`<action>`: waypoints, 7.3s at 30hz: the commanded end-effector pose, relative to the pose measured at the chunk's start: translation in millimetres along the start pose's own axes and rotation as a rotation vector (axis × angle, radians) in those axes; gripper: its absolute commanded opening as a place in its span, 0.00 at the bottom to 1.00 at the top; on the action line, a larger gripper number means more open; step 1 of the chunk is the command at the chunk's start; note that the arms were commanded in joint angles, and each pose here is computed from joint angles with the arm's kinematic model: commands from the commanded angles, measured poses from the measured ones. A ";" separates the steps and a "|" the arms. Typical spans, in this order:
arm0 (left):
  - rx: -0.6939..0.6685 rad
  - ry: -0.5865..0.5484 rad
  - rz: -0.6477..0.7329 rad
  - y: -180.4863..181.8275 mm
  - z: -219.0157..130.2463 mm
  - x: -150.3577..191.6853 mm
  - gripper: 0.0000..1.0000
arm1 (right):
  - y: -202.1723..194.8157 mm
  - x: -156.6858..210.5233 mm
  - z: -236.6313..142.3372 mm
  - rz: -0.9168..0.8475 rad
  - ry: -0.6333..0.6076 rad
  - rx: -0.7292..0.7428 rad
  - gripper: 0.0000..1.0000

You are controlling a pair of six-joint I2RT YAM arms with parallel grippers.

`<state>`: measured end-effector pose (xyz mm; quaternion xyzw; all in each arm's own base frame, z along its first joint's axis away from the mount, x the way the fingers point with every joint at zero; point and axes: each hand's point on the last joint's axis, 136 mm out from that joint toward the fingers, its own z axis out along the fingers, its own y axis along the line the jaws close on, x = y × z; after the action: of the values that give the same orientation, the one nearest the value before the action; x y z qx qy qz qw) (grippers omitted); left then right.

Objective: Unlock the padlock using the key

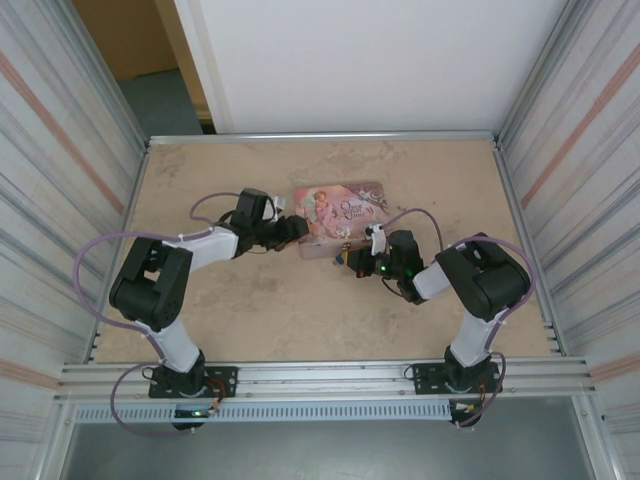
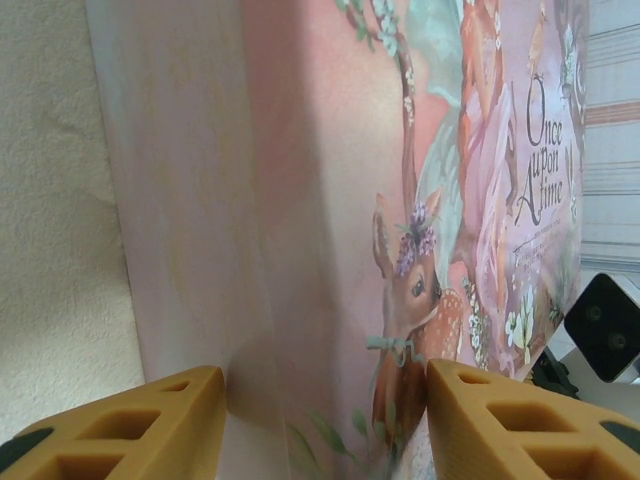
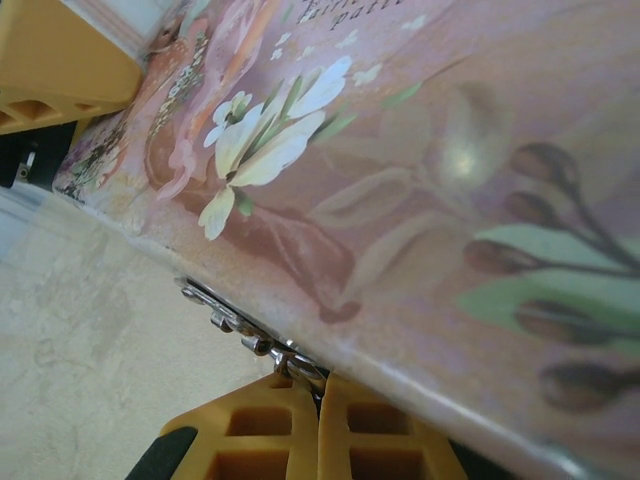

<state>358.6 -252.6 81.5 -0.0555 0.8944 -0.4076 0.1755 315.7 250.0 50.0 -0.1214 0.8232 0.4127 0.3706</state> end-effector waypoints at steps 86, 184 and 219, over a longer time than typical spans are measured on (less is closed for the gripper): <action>-0.279 0.108 -0.068 69.4 -6.1 70.5 0.55 | -35.7 -84.0 -30.3 0.540 -0.082 0.015 0.00; -0.262 -0.546 0.162 46.2 -230.7 85.0 0.88 | 101.7 102.1 -70.5 0.198 0.863 0.103 0.00; -0.267 -0.533 0.140 53.5 -225.3 88.6 0.89 | 79.7 126.9 -54.7 0.236 0.901 0.145 0.00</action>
<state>197.5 -83.7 159.6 -0.1116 0.8633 -0.2528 0.4223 164.8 273.3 36.2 -0.1782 0.9335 0.3068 -0.0509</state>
